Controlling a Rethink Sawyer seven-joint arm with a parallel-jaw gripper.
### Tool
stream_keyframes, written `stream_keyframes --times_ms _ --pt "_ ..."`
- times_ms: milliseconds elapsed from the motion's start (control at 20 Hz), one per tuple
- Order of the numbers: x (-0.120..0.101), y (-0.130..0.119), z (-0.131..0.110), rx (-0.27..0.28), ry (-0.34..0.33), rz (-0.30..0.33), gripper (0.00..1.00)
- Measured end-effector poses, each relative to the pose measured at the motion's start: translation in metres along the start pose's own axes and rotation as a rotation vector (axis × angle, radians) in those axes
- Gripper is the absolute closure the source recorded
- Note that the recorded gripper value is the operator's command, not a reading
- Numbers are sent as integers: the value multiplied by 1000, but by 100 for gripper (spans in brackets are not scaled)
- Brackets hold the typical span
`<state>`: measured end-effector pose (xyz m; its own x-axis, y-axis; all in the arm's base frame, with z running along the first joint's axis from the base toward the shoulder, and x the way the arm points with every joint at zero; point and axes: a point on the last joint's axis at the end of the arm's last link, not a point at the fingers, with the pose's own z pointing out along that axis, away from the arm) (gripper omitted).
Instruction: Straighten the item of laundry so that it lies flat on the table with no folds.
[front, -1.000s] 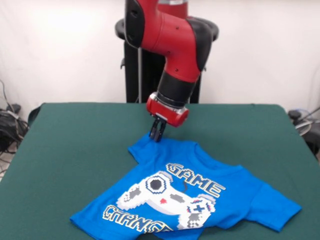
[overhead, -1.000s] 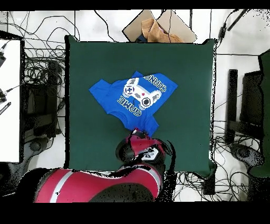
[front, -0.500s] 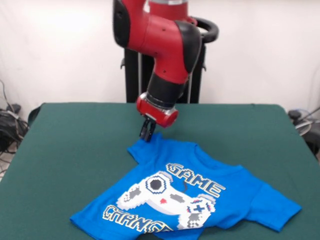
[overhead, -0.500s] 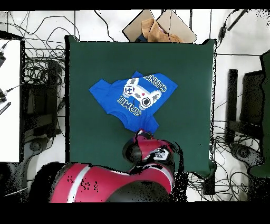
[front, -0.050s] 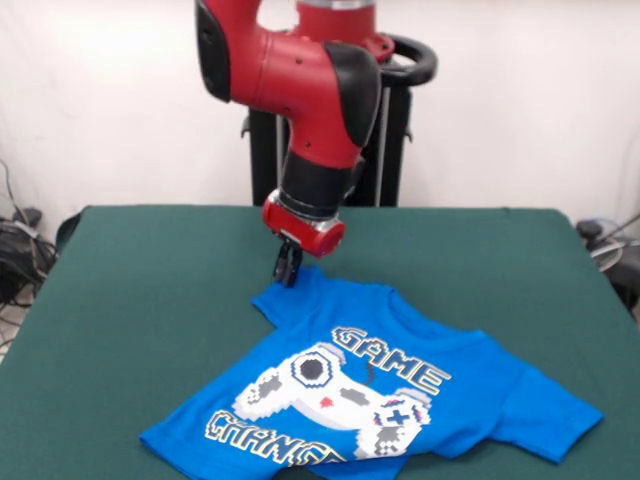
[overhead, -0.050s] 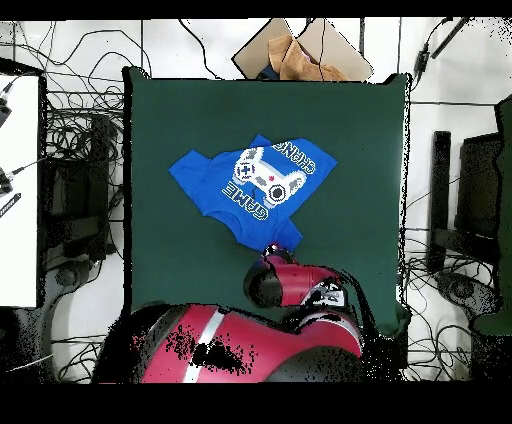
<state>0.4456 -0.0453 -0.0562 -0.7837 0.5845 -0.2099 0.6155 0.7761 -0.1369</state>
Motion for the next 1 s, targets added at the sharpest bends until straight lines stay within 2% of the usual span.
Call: stream_keyframes --times_ms 550,750,1000 --pt "-1 -2 0 -23 14 7 100" --pt "6 6 -3 -18 6 -29 100" --pt "16 16 -6 17 -27 -114 100"
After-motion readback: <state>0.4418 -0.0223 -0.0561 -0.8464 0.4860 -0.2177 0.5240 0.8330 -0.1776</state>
